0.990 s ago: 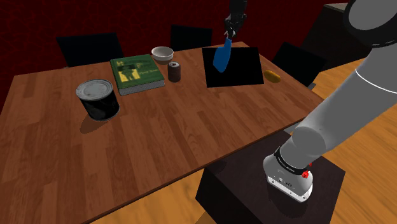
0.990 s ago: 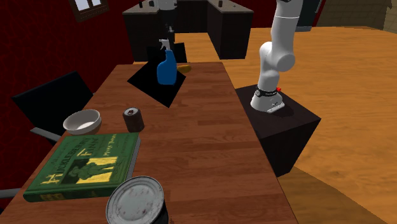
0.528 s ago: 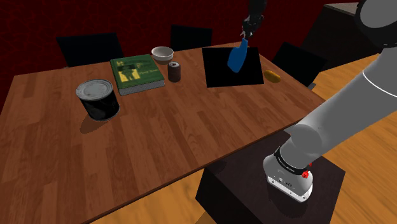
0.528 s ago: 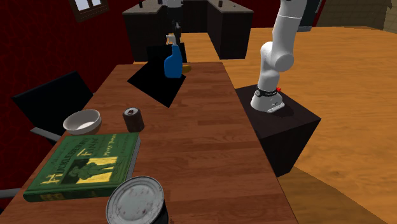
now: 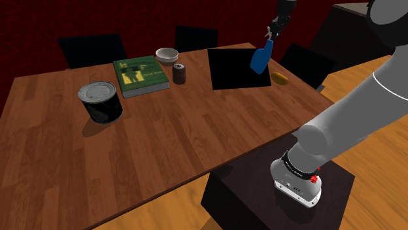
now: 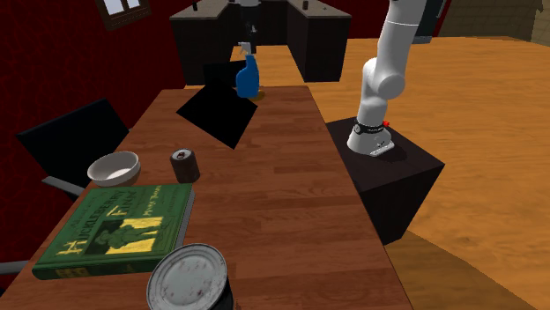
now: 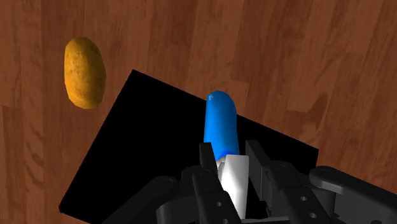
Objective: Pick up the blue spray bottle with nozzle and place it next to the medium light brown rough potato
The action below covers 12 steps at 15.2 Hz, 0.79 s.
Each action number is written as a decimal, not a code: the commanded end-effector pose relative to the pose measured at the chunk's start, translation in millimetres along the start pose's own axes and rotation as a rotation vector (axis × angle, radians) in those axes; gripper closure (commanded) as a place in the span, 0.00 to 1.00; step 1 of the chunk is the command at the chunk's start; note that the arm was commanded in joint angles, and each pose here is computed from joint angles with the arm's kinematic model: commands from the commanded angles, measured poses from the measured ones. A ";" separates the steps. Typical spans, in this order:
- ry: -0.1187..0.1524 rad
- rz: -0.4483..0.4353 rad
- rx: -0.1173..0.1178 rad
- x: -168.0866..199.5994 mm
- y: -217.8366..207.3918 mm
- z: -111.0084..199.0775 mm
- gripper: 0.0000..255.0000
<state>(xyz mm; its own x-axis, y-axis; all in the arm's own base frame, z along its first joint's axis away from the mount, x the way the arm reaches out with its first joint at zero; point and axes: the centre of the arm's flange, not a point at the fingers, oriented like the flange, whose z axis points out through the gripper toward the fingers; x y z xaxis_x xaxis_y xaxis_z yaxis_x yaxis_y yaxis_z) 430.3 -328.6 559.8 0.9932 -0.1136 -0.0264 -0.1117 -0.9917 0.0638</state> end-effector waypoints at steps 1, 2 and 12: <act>0.000 -0.002 0.000 -14.2 23.5 1.4 1.00; 0.000 -0.002 0.000 -20.2 35.2 2.3 1.00; 0.000 -0.002 0.000 -80.6 152.2 11.2 1.00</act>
<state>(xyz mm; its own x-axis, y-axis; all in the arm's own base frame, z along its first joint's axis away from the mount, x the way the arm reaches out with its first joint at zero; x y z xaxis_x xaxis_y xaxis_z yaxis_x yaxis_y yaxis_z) 339.7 -458.4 560.9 0.9931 -0.1140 -0.0261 -0.1121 -0.9917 0.0633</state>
